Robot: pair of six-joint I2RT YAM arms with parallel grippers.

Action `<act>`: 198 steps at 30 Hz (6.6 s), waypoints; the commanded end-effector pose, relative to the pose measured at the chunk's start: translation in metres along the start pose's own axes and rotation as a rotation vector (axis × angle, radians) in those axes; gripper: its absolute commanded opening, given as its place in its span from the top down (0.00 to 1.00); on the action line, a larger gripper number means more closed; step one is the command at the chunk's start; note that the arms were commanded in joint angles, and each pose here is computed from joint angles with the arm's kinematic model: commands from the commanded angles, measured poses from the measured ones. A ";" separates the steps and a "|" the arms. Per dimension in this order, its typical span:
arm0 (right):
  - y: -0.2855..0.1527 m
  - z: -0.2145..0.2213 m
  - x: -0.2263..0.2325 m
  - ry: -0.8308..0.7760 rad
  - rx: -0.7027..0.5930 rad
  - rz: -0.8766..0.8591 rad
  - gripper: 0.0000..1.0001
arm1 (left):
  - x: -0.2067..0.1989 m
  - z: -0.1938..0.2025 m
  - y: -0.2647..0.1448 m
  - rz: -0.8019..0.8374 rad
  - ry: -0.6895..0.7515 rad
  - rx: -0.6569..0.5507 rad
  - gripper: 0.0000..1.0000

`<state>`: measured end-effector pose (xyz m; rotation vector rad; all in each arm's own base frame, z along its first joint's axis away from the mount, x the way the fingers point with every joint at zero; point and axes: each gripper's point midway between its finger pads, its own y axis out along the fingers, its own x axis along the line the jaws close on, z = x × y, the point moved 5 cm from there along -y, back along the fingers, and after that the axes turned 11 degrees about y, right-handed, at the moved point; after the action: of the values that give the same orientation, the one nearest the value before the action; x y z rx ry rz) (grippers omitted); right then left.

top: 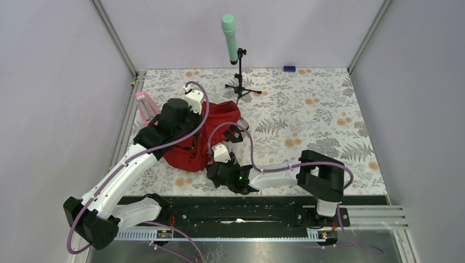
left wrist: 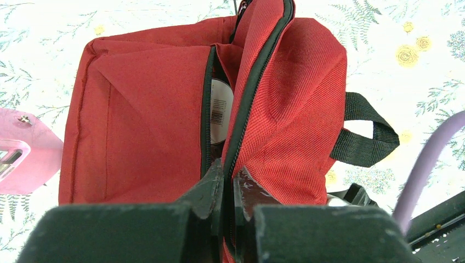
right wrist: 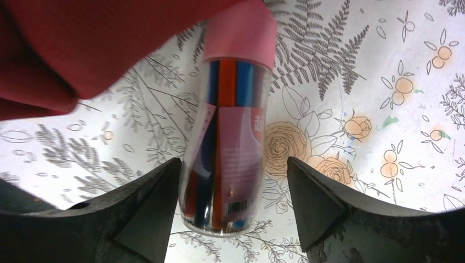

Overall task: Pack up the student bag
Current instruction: Pick up the stationery from the center of the board, then place the stationery in the student bag.

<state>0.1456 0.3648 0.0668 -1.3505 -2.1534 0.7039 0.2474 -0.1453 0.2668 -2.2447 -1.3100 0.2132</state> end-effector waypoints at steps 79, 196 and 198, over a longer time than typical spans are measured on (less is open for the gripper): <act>-0.169 -0.138 -0.157 0.478 -0.496 -0.100 0.94 | -0.026 0.044 0.016 -0.056 0.096 0.205 0.01; 0.006 -0.188 -0.033 0.017 -0.344 -0.577 0.15 | -0.008 0.021 0.023 -0.076 0.065 0.079 0.98; -0.002 -0.182 -0.041 0.012 -0.337 -0.548 0.15 | -0.016 0.021 0.025 -0.030 0.035 0.078 0.97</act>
<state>0.2864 0.3735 0.1735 -0.7678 -2.4864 0.1611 0.2493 -0.1414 0.2122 -1.9835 -1.3014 0.1478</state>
